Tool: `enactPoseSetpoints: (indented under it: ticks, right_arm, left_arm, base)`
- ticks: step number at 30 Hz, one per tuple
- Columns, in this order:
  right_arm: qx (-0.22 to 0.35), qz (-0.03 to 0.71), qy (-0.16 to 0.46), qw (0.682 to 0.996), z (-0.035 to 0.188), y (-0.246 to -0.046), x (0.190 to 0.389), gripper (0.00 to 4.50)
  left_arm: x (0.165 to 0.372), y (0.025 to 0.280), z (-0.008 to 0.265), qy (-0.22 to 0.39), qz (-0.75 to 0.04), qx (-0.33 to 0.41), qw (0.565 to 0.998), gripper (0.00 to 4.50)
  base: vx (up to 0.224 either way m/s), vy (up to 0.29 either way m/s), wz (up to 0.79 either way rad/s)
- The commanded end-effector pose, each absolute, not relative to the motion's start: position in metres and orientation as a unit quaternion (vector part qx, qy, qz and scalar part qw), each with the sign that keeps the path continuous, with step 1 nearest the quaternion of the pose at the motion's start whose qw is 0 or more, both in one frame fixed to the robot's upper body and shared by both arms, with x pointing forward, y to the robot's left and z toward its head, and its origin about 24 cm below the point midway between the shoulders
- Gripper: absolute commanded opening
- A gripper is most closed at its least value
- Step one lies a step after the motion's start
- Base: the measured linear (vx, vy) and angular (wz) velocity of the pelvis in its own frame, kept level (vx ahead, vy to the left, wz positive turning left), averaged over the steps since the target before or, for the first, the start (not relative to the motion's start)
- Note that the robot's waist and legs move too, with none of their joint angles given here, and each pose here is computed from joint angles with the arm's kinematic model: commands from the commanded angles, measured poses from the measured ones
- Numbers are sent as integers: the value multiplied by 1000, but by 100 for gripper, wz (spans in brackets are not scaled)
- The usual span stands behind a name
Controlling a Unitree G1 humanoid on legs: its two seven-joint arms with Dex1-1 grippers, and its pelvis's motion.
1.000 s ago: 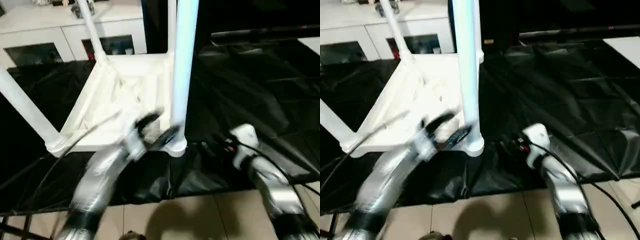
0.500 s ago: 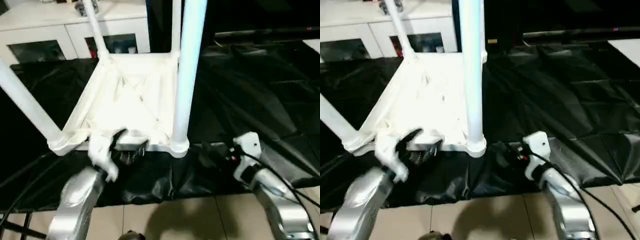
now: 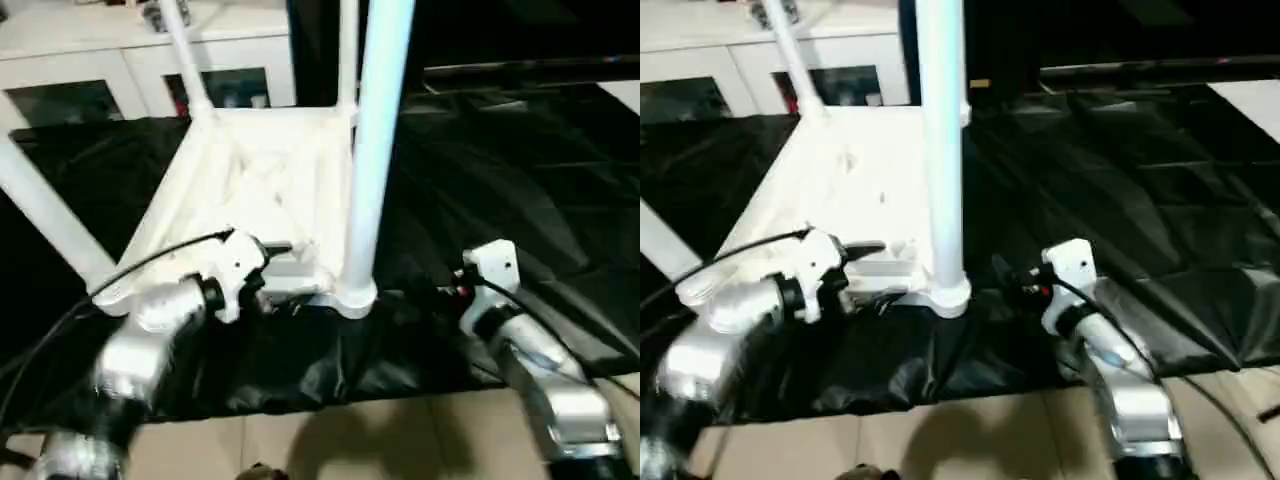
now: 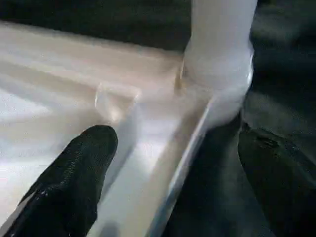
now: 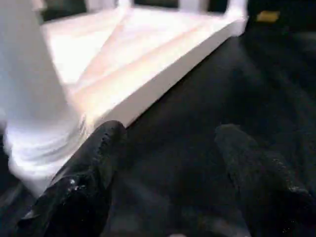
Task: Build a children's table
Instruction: Rotate leg to tighten
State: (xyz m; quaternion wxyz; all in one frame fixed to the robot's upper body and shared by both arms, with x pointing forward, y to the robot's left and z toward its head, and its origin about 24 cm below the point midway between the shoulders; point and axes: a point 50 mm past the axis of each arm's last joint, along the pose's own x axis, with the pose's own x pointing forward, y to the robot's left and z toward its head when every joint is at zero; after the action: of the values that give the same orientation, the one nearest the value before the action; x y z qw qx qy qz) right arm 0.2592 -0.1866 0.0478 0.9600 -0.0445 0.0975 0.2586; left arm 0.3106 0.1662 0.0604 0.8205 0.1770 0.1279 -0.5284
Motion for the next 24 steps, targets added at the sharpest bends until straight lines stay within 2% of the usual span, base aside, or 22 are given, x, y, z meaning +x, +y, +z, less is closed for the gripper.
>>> enactPoseSetpoints:
  ticks: [1,5,9,10,12,14,16,19,22,24]
  right_arm:
    - [-53,278,101,954,51,-187,256,338]
    - [-50,316,108,941,57,-193,248,338]
    - [-63,344,122,929,58,-195,243,338]
    - [-63,354,124,925,59,-195,241,338]
    - [-63,361,127,922,60,-195,239,338]
    - [-64,367,131,919,61,-196,237,338]
    - [-64,368,132,918,61,-196,235,338]
    - [-63,370,132,918,61,-195,234,338]
    - [-62,377,135,914,60,-193,231,338]
    - [-62,378,137,914,60,-193,231,338]
  left_arm:
    - [313,162,56,144,-551,194,799,417]
    - [327,149,56,149,-563,195,789,375]
    - [334,144,56,157,-577,167,784,359]
    - [335,144,54,164,-578,171,781,359]
    - [337,144,53,170,-578,175,779,323]
    - [339,145,49,187,-578,180,773,321]
    - [339,145,47,198,-579,182,769,284]
    - [339,145,46,206,-580,187,765,276]
    - [341,148,46,213,-576,195,764,243]
    - [343,149,46,214,-575,197,764,236]
  base:
    - [0,0,0]
    - [0,0,0]
    - [0,0,0]
    - [0,0,0]
    - [0,0,0]
    - [0,0,0]
    - [0,0,0]
    - [0,0,0]
    - [0,0,0]
    - [0,0,0]
